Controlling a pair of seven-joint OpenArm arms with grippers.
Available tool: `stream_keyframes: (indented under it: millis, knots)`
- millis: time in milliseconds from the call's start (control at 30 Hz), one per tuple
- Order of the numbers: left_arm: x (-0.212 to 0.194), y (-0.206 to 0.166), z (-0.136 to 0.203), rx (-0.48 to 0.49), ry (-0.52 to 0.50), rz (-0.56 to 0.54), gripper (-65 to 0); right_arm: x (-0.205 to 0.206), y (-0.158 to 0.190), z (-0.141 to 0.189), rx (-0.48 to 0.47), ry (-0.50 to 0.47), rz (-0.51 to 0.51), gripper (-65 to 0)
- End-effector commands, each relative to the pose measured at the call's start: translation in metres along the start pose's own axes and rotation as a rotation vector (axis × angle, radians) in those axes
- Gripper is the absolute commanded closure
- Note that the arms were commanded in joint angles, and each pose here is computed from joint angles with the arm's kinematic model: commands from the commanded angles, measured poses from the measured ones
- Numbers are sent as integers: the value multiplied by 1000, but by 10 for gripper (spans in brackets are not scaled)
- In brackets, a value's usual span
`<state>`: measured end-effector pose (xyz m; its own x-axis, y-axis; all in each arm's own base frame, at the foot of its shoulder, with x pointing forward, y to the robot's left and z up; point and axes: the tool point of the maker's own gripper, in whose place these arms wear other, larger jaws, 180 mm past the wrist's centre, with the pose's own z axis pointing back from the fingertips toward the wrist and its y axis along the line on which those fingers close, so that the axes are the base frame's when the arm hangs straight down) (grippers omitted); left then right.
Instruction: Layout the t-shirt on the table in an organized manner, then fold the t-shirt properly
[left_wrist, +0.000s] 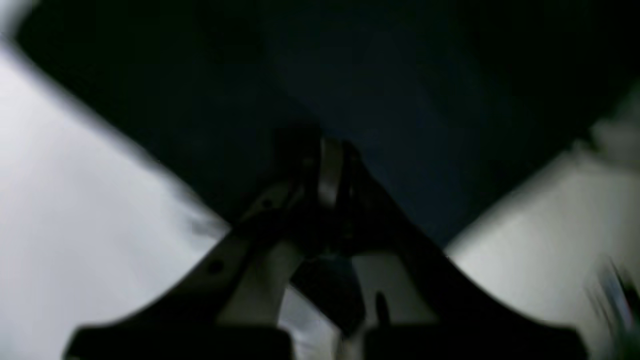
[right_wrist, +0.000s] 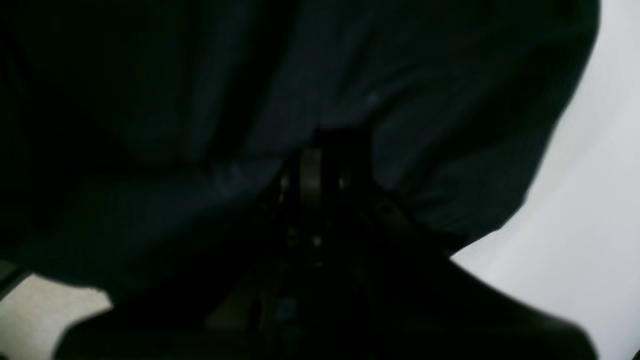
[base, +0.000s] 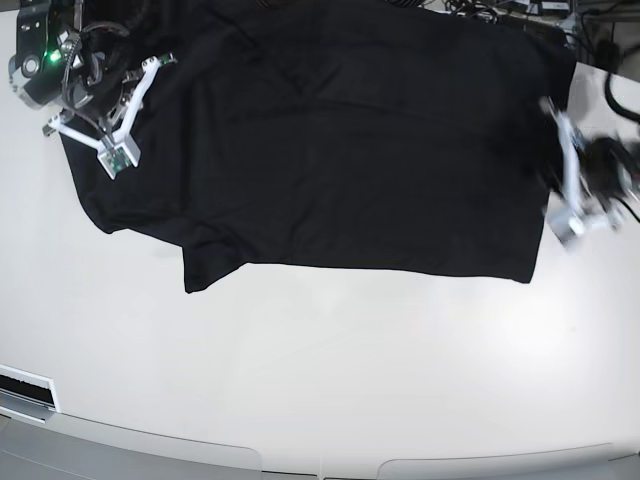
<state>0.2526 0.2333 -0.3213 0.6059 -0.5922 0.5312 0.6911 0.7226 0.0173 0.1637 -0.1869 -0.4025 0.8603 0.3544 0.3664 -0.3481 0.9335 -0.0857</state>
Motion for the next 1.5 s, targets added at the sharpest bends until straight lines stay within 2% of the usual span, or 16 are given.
stream_keyframes:
  millis: [0, 67, 133, 233, 300, 333, 433, 467, 500, 600, 700, 833, 1000, 1200, 1467]
  knots:
    - [19, 24, 14, 75, -70, 7, 0, 7, -4, 4, -12, -26, 9, -65]
    - [28, 54, 23, 162, -162, 100, 0, 8, -4, 4, -12, -33, 8, -77]
    - [22, 78, 24, 206, -235, 197, 0, 9, -3, 4, -8, -35, 5, -123]
    - [-4, 110, 15, 246, -283, 351, 0, 9, -4, 4, -13, -38, -2, -202]
    - [-21, 131, 6, 265, -296, 478, 0, 14, -5, 5, -17, -55, -8, -221]
    - [-30, 140, 1, 273, -299, 541, -30, 15, -5, 5, -18, -60, -7, -223]
    - [-53, 160, -14, 283, -290, 701, -276, 18, -6, 5, -19, -73, -8, -223]
    - [-60, 165, -19, 287, -289, 754, -336, 18, -5, 5, -19, -72, -8, -223]
    - [-68, 169, -25, 290, -283, 803, -360, 17, -5, 5, -18, -70, -8, -223]
    - [-77, 177, -38, 278, -308, 909, -360, 18, -6, 5, -19, -73, -7, -223]
    - [-70, 181, -53, 257, -347, 954, -360, 21, -6, 5, -20, -82, -6, -223]
    - [-65, 184, -71, 296, -364, 963, -360, 22, -6, 5, -20, -85, -6, -223]
    - [-48, 172, -94, 279, -396, 943, -360, 22, -6, 5, -20, -85, -7, -223]
    - [-33, 148, -125, 250, -368, 869, -360, 21, -7, 5, -21, -81, -8, -223]
    - [-4, 115, -148, 107, -350, 785, -360, 24, -9, 5, -36, -97, -40, -223]
